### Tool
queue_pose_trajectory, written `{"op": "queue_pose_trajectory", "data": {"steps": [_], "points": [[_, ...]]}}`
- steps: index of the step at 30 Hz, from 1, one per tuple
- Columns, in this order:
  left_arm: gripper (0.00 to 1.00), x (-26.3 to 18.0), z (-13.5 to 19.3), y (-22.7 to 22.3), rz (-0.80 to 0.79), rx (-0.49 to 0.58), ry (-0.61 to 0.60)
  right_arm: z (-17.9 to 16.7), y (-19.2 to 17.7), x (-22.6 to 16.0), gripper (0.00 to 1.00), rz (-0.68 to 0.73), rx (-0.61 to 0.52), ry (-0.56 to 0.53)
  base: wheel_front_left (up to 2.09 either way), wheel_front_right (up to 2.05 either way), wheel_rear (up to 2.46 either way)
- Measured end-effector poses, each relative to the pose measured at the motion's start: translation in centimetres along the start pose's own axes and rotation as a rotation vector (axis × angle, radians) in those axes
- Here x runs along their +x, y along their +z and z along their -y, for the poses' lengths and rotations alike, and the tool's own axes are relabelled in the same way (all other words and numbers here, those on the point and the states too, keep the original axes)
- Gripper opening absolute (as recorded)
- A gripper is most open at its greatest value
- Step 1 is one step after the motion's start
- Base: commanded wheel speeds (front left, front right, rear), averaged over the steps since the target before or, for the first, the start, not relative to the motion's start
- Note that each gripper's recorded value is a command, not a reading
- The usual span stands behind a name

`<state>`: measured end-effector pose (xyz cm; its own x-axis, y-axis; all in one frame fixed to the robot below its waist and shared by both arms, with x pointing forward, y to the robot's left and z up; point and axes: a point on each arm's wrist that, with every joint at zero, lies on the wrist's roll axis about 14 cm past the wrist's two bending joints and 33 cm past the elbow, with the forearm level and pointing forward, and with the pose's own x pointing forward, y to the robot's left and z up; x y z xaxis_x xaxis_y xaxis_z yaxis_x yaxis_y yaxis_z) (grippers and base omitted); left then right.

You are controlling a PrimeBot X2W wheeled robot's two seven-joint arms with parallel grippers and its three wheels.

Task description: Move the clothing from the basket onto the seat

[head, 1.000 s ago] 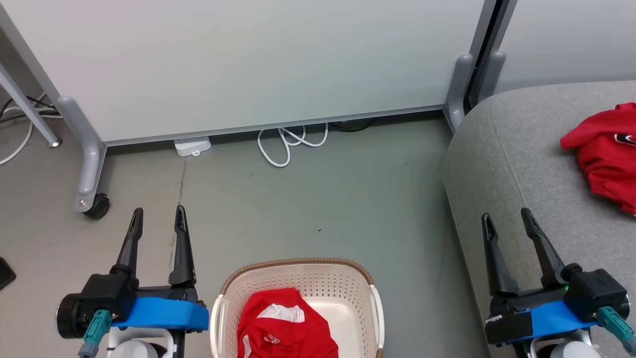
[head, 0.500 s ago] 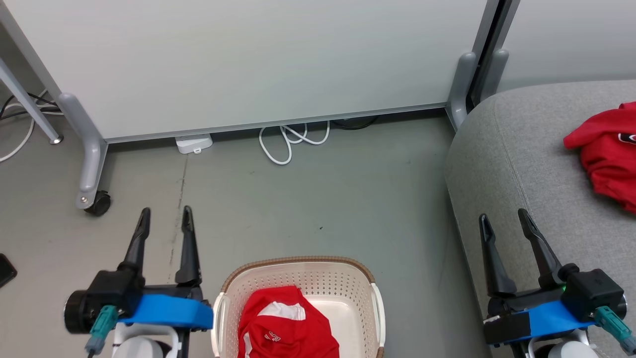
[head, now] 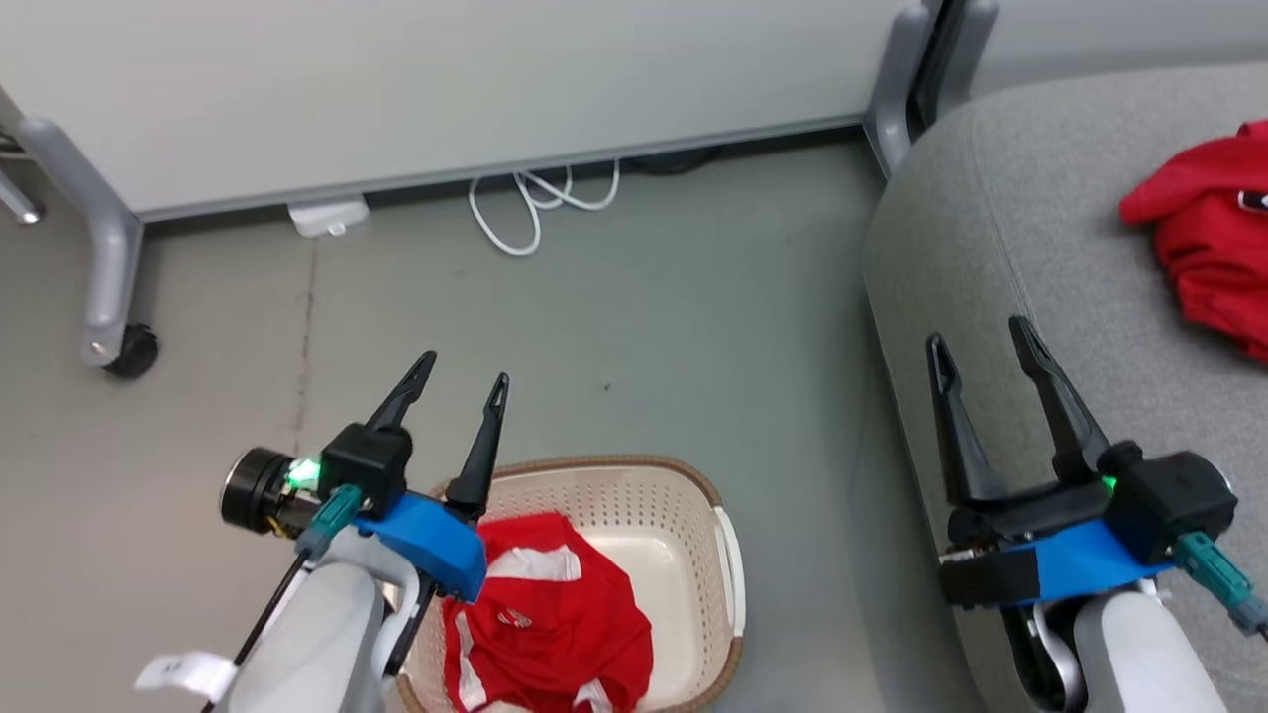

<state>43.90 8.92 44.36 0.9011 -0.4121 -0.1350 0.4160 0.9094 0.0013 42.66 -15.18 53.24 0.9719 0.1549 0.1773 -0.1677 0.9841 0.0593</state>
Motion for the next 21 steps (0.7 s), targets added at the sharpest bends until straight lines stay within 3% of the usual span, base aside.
{"op": "queue_pose_trajectory", "data": {"steps": [12,21], "points": [[1.00,4.1,4.1,-12.7,-0.388,0.143,-0.321,1.4,-3.6,4.3,1.00,-0.042,-0.024,0.015,0.00,0.00,0.00],[1.00,2.9,5.7,-23.0,-0.696,0.279,-0.537,3.1,-8.4,6.0,1.00,-0.119,-0.041,0.001,0.00,0.00,0.00]]}}
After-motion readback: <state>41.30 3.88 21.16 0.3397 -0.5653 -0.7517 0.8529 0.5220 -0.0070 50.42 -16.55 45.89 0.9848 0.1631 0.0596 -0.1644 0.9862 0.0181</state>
